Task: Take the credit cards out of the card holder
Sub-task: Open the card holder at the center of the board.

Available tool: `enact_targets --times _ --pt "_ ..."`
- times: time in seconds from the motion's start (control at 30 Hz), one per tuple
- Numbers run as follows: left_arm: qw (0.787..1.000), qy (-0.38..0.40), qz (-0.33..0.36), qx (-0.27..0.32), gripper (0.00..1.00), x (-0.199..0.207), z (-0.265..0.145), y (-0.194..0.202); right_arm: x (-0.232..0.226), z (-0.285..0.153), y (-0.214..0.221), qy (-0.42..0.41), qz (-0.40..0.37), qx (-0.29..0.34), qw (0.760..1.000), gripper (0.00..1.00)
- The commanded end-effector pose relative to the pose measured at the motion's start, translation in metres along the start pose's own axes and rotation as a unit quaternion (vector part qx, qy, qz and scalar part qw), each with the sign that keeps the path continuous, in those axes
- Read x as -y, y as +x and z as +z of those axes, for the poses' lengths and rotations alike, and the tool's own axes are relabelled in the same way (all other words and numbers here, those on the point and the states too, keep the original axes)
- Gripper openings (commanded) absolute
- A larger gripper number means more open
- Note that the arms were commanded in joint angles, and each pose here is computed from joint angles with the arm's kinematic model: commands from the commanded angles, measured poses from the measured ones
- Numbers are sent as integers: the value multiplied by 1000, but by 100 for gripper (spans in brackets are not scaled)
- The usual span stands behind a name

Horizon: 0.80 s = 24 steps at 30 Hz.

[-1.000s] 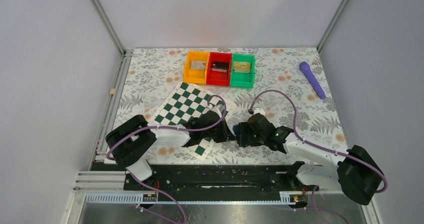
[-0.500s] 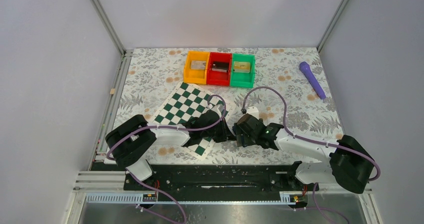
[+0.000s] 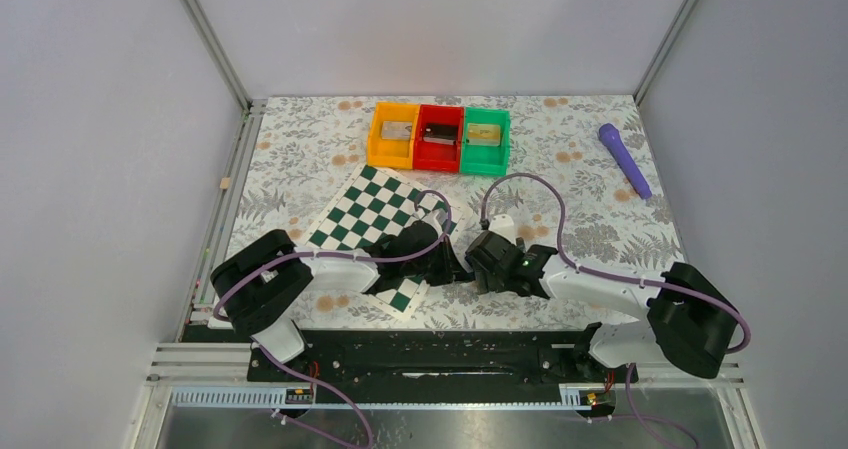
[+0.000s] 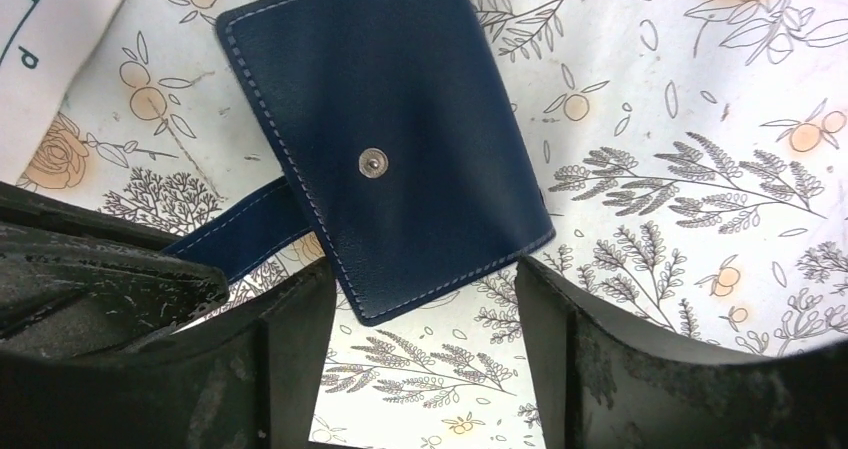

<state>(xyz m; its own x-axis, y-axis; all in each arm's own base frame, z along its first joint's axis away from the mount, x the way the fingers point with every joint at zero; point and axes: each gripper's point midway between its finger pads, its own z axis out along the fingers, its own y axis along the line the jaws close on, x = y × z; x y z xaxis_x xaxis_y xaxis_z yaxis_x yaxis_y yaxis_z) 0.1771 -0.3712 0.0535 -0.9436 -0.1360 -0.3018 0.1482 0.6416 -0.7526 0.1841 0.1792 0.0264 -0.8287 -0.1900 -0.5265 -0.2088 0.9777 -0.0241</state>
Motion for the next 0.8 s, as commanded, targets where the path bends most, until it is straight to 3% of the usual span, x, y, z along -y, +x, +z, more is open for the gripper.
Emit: enact_targets --times 0.0,0.17,0.6,0.67,0.77 --pt "999 35 16 8 0 13 -5 -4 8 -15 -26 23 16 54 998 69" --pt "999 32 17 4 0 8 -3 -1 14 -24 -36 18 40 93 995 54" --pt "999 30 18 -12 0 -4 -4 11 27 -16 -48 38 40 89 994 45" --pt "999 29 20 -13 0 -5 -5 12 33 -13 -49 32 57 82 995 35" --pt "999 21 28 -10 0 -7 -8 11 44 -9 -47 21 97 70 993 13"
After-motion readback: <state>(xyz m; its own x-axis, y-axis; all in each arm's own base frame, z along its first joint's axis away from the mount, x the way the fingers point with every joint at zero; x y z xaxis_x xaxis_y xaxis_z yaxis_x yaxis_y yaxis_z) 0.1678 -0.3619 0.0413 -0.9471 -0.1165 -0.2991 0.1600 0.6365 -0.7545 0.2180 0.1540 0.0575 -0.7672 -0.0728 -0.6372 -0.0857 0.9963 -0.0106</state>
